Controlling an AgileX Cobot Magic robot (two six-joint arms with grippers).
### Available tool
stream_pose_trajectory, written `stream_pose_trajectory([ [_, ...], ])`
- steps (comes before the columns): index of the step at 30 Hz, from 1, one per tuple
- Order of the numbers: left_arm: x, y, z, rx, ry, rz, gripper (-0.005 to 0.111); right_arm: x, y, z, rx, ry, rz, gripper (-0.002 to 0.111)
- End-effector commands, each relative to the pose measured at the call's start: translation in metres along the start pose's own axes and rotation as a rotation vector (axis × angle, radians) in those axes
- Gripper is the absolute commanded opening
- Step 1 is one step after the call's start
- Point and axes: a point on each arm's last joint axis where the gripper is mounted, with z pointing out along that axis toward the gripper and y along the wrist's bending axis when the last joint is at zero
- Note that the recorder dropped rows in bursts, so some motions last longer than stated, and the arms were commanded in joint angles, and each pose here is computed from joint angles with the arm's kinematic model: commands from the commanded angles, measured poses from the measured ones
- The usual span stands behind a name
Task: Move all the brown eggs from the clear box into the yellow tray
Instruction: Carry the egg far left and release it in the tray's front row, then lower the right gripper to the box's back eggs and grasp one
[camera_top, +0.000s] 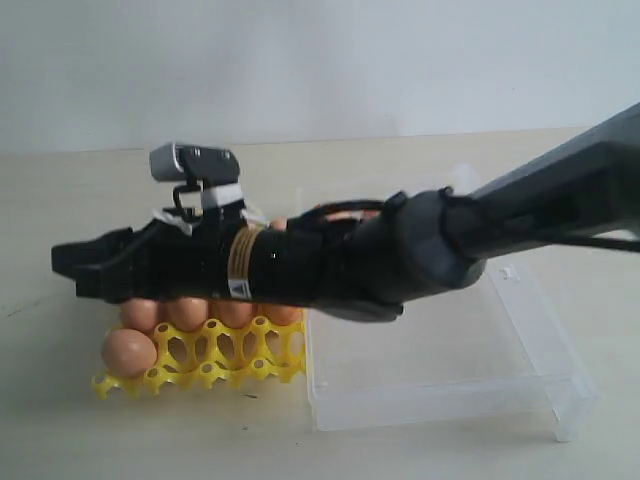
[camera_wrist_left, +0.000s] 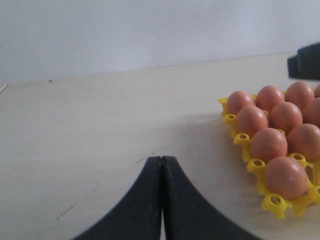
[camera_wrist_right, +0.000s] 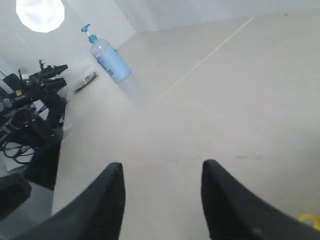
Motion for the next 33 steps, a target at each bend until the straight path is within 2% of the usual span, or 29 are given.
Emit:
stream_pose_trajectory([
  [1, -0.002, 0.0, 0.0, 0.007, -0.006, -0.007, 0.0, -0.059, 0.013, -0.043, 0.416, 0.115, -0.194, 0.028],
  [2, -0.002, 0.0, 0.0, 0.007, -0.006, -0.007, 0.0, -0.066, 0.013, -0.056, 0.535, 0.166, -0.234, 0.025],
  [3, -0.002, 0.0, 0.0, 0.007, -0.006, -0.007, 0.0, -0.079, 0.011, -0.082, 0.744, 0.245, -0.252, 0.019],
  [5, -0.002, 0.0, 0.0, 0.007, -0.006, -0.007, 0.0, -0.089, -0.001, -0.114, 0.979, 0.35, -0.272, 0.013],
  [6, -0.002, 0.0, 0.0, 0.007, -0.006, -0.007, 0.0, -0.09, -0.008, -0.123, 1.043, 0.362, -0.232, 0.011],
  [7, -0.002, 0.0, 0.0, 0.007, -0.006, -0.007, 0.0, -0.092, -0.021, -0.134, 1.1, 0.351, -0.12, 0.007],
  [9, -0.002, 0.0, 0.0, 0.007, -0.006, -0.007, 0.0, -0.091, -0.045, -0.144, 1.115, 0.308, 0.051, 0.008],
  [11, -0.002, 0.0, 0.0, 0.007, -0.006, -0.007, 0.0, -0.086, -0.072, -0.145, 1.098, 0.26, 0.165, 0.019],
  [14, -0.002, 0.0, 0.0, 0.007, -0.006, -0.007, 0.0, -0.067, -0.109, -0.14, 1.072, 0.197, 0.336, 0.041],
  [18, -0.002, 0.0, 0.0, 0.007, -0.006, -0.007, 0.0, -0.045, -0.135, -0.124, 1.025, 0.121, 0.465, 0.056],
  [26, -0.002, 0.0, 0.0, 0.007, -0.006, -0.007, 0.0, -0.048, -0.152, -0.105, 1.014, 0.064, 0.56, 0.059],
  [29, -0.002, 0.0, 0.0, 0.007, -0.006, -0.007, 0.0, -0.053, -0.151, -0.097, 0.997, 0.026, 0.627, 0.059],
  [33, -0.002, 0.0, 0.0, 0.007, -0.006, -0.007, 0.0, -0.051, -0.146, -0.089, 0.964, 0.042, 0.606, 0.059],
])
